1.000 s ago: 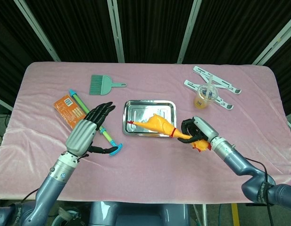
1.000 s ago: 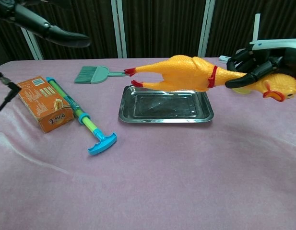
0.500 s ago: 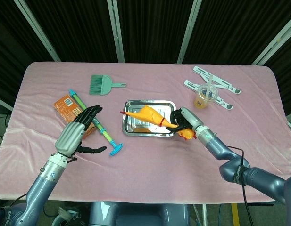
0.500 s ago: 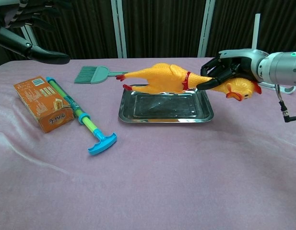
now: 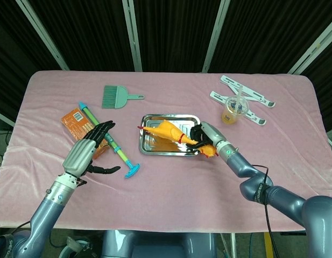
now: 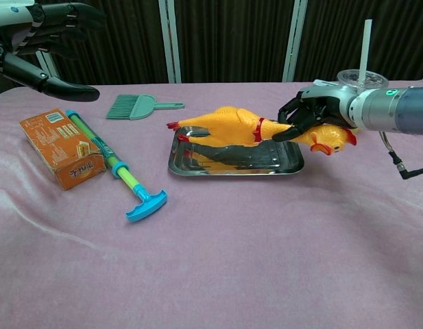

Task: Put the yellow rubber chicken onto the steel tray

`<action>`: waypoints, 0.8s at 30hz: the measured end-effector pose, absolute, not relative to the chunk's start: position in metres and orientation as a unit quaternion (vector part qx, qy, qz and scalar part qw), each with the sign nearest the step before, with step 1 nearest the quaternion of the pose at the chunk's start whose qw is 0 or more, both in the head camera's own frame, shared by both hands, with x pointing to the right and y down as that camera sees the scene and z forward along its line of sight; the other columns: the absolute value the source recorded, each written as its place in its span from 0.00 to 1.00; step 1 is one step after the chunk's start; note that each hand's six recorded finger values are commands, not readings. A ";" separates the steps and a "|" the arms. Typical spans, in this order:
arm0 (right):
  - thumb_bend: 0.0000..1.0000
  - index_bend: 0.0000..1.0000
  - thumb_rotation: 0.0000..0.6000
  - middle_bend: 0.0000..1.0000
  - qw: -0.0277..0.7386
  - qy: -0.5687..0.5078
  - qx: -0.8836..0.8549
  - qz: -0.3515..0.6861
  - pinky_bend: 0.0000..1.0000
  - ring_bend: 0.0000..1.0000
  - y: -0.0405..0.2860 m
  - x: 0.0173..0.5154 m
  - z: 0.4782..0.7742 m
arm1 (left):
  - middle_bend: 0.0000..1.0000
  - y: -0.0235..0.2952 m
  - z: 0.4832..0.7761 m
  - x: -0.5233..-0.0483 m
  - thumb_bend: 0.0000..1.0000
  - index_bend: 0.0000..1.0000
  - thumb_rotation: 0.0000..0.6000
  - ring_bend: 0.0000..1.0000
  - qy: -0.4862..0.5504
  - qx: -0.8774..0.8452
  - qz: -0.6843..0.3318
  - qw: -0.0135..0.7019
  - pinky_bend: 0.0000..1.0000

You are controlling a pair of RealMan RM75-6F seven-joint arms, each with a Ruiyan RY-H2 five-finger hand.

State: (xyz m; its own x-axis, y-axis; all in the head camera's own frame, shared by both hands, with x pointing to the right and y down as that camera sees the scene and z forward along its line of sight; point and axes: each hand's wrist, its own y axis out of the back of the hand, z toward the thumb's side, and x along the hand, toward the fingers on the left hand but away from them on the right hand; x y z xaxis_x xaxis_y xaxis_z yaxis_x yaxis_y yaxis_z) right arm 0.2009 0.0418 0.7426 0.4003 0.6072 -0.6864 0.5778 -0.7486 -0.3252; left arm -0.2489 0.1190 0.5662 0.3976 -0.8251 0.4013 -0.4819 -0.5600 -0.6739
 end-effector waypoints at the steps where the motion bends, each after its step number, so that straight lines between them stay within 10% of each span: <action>1: 0.51 0.74 1.00 0.63 0.020 -0.353 -0.836 0.419 0.65 0.57 0.042 0.201 0.743 | 0.02 0.119 0.567 -0.249 0.00 0.03 0.99 0.00 0.408 -0.803 -0.369 0.232 0.12; 10: 0.30 0.34 1.00 0.34 0.036 -0.348 -0.831 0.432 0.36 0.27 0.043 0.206 0.747 | 0.02 0.118 0.570 -0.255 0.00 0.03 0.99 0.00 0.414 -0.800 -0.371 0.225 0.12; 24: 0.07 0.01 1.00 0.18 0.048 -0.353 -0.829 0.431 0.23 0.10 0.043 0.203 0.745 | 0.02 0.116 0.569 -0.259 0.00 0.03 0.99 0.00 0.422 -0.798 -0.368 0.224 0.12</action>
